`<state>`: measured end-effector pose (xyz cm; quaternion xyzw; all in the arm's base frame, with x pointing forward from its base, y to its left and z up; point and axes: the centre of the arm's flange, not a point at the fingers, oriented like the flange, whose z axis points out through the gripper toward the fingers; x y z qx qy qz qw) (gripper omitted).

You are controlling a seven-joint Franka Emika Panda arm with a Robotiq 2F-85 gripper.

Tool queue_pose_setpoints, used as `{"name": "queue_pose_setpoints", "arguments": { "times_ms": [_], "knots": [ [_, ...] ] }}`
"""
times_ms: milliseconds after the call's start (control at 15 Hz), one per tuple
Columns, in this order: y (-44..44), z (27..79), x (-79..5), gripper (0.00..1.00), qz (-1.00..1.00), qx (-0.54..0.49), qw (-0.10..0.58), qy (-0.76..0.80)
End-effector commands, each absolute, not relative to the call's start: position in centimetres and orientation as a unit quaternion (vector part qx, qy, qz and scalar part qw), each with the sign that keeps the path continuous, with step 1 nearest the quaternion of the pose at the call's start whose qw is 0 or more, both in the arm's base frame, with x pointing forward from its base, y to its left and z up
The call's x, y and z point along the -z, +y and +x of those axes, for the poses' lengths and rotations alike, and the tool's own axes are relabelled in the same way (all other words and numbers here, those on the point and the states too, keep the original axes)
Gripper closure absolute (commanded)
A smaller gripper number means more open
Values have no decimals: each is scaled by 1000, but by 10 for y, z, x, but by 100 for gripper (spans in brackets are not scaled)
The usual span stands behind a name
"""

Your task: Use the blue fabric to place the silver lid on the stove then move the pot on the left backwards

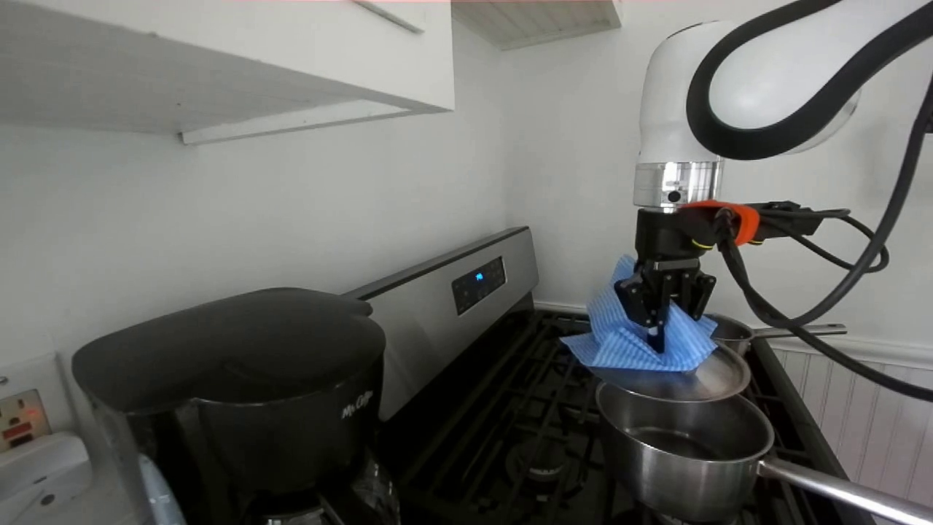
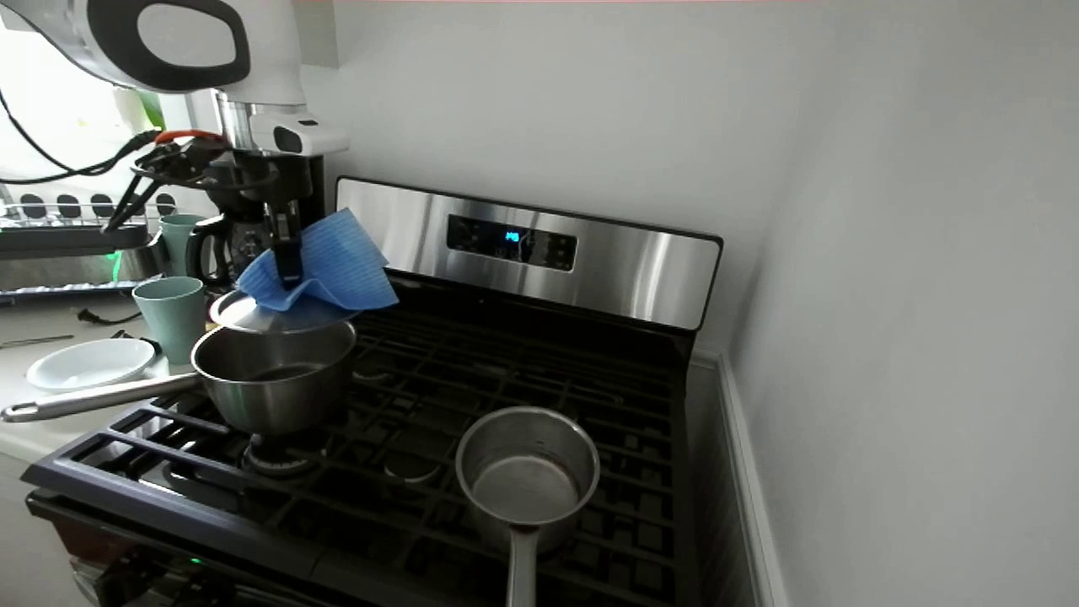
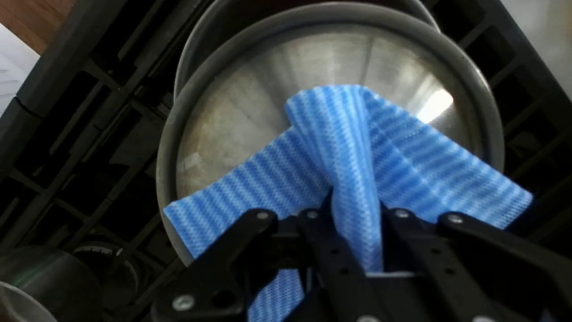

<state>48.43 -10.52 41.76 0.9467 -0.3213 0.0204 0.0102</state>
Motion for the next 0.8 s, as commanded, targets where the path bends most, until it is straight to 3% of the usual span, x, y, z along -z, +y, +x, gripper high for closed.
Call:
{"name": "queue_pose_setpoints", "arguments": {
  "times_ms": [0,733],
  "knots": [
    [-128,513,-424,98,929,-11,14,-371],
    [-223,598,-406,98,857,-52,-14,-513]
  ]
}}
